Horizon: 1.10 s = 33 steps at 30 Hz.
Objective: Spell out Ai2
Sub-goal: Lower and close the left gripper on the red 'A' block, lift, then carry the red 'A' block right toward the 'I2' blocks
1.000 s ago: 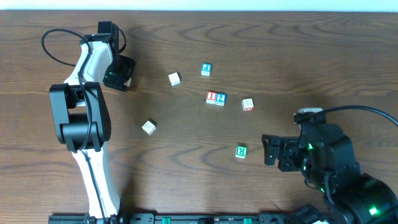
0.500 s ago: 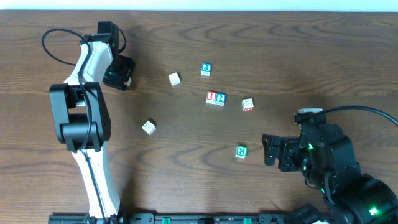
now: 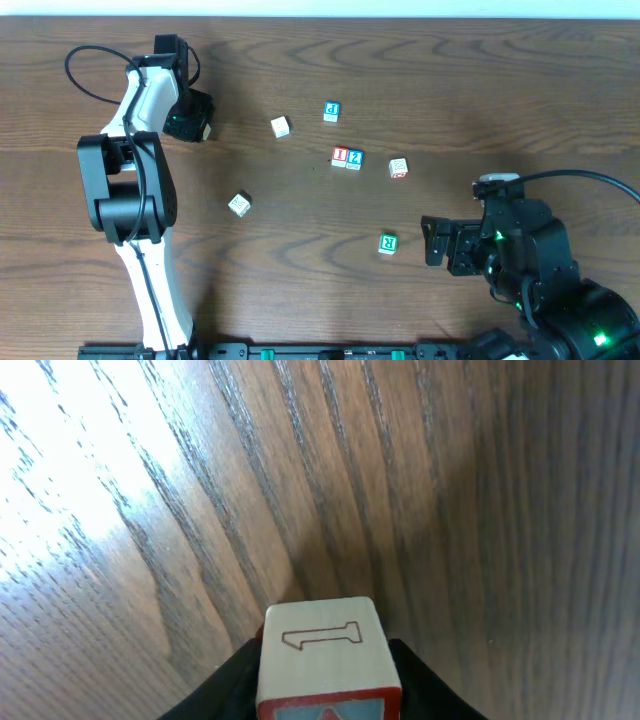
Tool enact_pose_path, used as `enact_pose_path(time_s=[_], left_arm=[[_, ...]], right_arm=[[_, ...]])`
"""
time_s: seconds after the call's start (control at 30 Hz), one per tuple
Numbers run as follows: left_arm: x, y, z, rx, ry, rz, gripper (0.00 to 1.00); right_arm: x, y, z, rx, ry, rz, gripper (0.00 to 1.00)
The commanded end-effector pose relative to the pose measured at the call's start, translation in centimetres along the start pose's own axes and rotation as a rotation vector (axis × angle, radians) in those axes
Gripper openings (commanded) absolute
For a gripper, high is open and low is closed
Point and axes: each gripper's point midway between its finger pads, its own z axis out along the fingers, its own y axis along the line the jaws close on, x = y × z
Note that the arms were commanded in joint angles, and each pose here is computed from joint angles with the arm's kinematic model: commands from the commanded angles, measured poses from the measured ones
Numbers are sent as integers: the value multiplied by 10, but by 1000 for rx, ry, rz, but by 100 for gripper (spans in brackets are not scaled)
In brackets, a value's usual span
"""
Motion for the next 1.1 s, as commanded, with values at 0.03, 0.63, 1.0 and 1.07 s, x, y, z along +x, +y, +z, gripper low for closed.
enact_pose_path(time_s=[0.03,0.63,1.0,1.07], left_arm=[[-3,2,0,-10,3,20,34],[-8,-18,-46,30,-35,238,5],[48,-40,-72,-25,-82,673,5],[70,-44,-70,-45,-97,763,6]], right_arm=[[1,0,1,-1,5,3,99],[1,0,1,-1,5,3,99],[1,0,1,-1,5,3,99],[1,0,1,-1,5,3,99]])
